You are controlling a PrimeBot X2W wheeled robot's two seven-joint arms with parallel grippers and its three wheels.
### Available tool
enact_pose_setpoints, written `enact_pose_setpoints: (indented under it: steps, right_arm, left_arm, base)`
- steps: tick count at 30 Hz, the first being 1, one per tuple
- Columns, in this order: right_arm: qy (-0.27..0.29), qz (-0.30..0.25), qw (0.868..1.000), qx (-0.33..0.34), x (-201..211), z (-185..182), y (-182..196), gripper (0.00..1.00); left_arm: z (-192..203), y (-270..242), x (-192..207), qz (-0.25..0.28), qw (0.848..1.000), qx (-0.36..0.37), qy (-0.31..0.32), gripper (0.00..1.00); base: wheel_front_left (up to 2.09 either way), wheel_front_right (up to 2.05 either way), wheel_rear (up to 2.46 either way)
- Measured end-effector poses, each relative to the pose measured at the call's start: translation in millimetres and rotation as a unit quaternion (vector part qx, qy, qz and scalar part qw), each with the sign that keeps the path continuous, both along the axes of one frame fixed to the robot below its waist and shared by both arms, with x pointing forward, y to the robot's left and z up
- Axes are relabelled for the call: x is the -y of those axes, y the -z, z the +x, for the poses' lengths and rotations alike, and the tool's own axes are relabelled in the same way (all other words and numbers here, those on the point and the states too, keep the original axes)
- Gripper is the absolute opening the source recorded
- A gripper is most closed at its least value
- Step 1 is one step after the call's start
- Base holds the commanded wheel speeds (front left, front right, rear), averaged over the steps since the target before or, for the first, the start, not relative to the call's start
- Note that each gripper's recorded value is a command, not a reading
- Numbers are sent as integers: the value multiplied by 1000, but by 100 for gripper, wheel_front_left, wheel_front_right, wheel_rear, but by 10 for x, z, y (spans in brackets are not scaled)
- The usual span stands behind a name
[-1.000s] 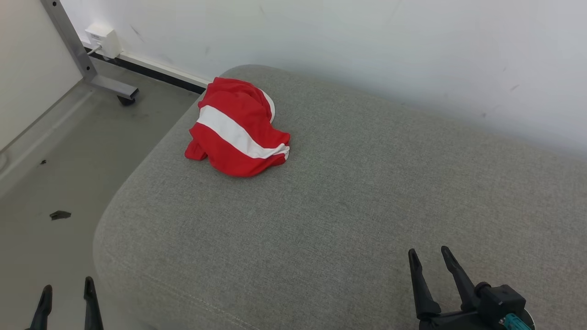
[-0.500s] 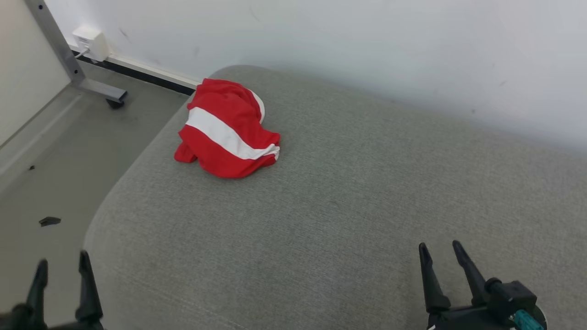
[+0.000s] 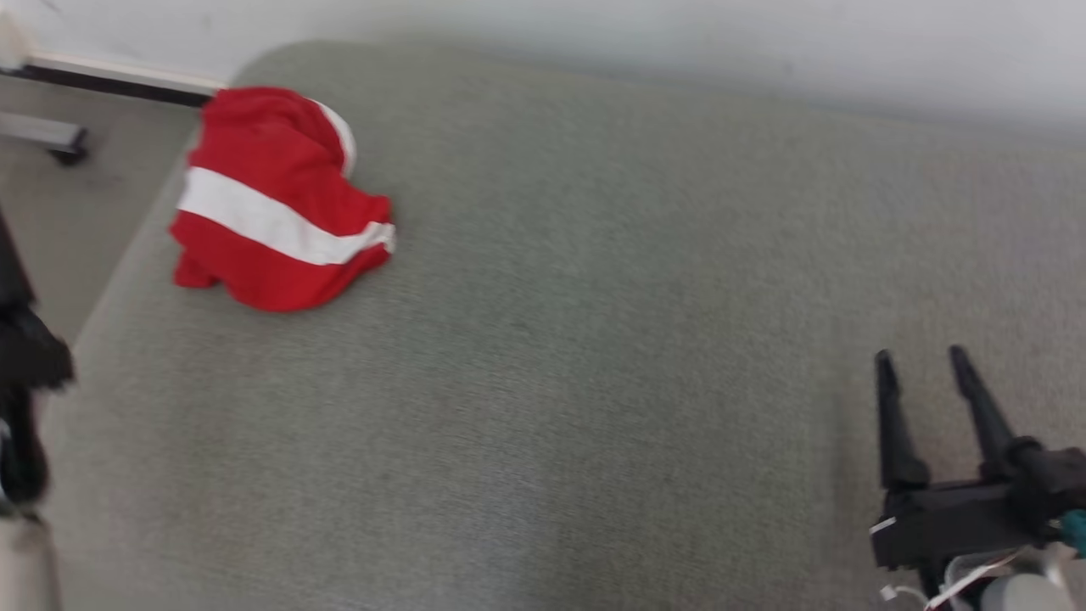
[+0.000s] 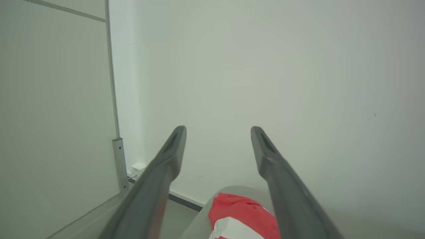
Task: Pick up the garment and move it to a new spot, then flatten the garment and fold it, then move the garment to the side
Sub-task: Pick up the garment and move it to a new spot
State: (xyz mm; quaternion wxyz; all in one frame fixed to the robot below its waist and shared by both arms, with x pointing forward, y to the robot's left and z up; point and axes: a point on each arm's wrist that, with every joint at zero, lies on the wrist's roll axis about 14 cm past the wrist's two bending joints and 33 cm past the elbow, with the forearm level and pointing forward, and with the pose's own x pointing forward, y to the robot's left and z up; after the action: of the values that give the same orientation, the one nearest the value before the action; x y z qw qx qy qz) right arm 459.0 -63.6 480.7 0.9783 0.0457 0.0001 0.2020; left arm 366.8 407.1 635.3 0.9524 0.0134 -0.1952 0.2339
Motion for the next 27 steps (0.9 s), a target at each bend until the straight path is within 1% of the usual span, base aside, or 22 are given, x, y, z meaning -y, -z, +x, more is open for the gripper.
enact_pose_setpoints:
  steps: [3,9,13,17,22,25,27]
  right_arm:
    - [38,-9,999,-2,292,83,67,100]
    - [101,-38,994,-24,817,93,289,100]
    - [124,-53,990,-34,1009,100,379,100]
    - [135,-66,987,-49,1117,98,495,100]
    - [146,-78,984,-66,1221,75,606,100]
    - [152,-84,982,-70,1276,67,633,100]
    - [153,-87,982,-72,1292,67,647,100]
  left_arm:
    - [402,-148,-30,3,1000,10,18,100]
    - [1172,-121,83,12,998,-13,60,100]
    - [1564,168,99,0,996,-55,72,100]
    - [1835,685,96,-35,989,-123,76,100]
    - [1967,1327,103,-66,971,-218,77,100]
    - [1976,1687,153,-90,953,-277,80,100]
    - [1939,1924,167,-108,937,-324,79,100]
  base:
    - [0,0,0]
    - [0,0,0]
    - [0,0,0]
    - [0,0,0]
    - [0,0,0]
    - [0,0,0]
    - [0,0,0]
